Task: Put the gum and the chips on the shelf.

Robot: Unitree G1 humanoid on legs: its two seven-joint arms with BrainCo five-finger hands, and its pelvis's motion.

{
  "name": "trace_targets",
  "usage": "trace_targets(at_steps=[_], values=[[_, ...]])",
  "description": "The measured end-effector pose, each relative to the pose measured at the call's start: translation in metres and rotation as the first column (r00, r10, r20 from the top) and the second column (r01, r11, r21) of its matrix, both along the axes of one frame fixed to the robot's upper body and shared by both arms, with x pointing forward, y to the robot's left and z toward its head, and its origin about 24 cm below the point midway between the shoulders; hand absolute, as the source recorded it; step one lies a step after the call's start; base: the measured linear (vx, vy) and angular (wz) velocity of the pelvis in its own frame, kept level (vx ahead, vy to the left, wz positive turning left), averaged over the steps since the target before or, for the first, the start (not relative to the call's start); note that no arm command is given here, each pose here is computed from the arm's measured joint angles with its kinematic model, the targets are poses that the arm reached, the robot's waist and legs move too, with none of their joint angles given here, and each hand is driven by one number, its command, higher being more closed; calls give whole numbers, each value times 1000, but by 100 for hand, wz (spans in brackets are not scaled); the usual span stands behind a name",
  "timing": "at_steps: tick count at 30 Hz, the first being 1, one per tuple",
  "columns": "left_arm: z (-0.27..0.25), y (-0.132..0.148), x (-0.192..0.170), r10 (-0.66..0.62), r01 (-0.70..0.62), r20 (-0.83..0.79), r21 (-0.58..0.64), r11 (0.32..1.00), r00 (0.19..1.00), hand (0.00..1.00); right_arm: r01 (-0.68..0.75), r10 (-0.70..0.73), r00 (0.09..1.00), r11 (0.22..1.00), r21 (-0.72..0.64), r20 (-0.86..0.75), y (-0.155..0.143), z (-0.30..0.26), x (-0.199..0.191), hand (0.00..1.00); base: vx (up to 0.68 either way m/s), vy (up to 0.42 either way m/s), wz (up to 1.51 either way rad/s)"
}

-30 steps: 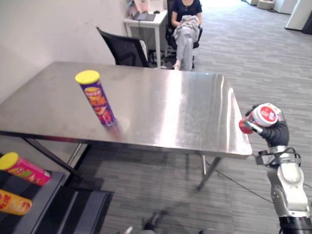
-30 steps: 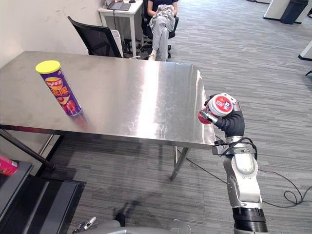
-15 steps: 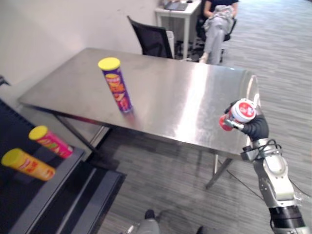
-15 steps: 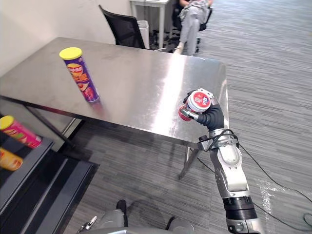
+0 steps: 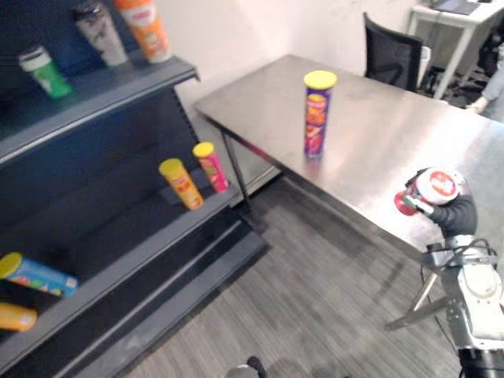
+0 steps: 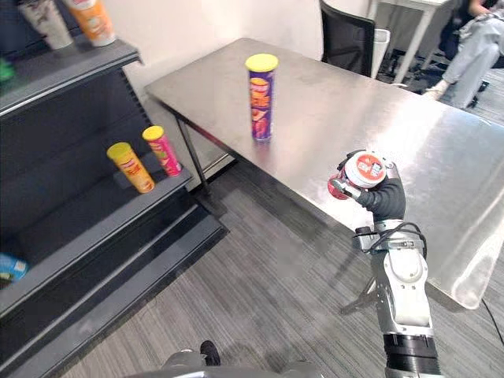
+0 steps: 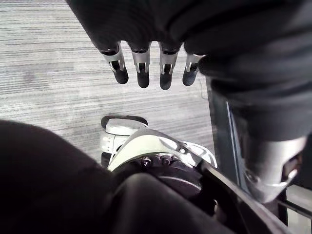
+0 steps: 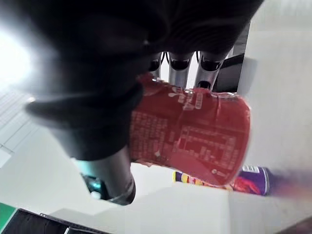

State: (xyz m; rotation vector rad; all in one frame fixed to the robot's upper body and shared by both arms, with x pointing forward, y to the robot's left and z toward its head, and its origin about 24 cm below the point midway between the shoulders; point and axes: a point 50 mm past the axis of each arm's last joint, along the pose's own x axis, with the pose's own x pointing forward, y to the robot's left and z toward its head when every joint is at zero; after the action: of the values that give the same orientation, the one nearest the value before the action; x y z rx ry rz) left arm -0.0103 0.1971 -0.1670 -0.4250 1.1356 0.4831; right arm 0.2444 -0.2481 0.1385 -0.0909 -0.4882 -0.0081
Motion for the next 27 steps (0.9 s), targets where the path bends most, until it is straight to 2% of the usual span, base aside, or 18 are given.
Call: trace_targets(at_steps=[12,23,27], values=[[5,16,12,-77,76,20,64,995,997,0,28,-27,999,999,37,-16,2,-9,-3,100,-63,160,7],[8,22,21,-35,30,68,70,997,997,0,23,-24,1000,999,27,8,10,-7,5,100,74,-22,15],[9,23,24,-21,15,87,69,997,996,0,-34,34,999,999,18,35,22,0,13,100,139,-42,41]])
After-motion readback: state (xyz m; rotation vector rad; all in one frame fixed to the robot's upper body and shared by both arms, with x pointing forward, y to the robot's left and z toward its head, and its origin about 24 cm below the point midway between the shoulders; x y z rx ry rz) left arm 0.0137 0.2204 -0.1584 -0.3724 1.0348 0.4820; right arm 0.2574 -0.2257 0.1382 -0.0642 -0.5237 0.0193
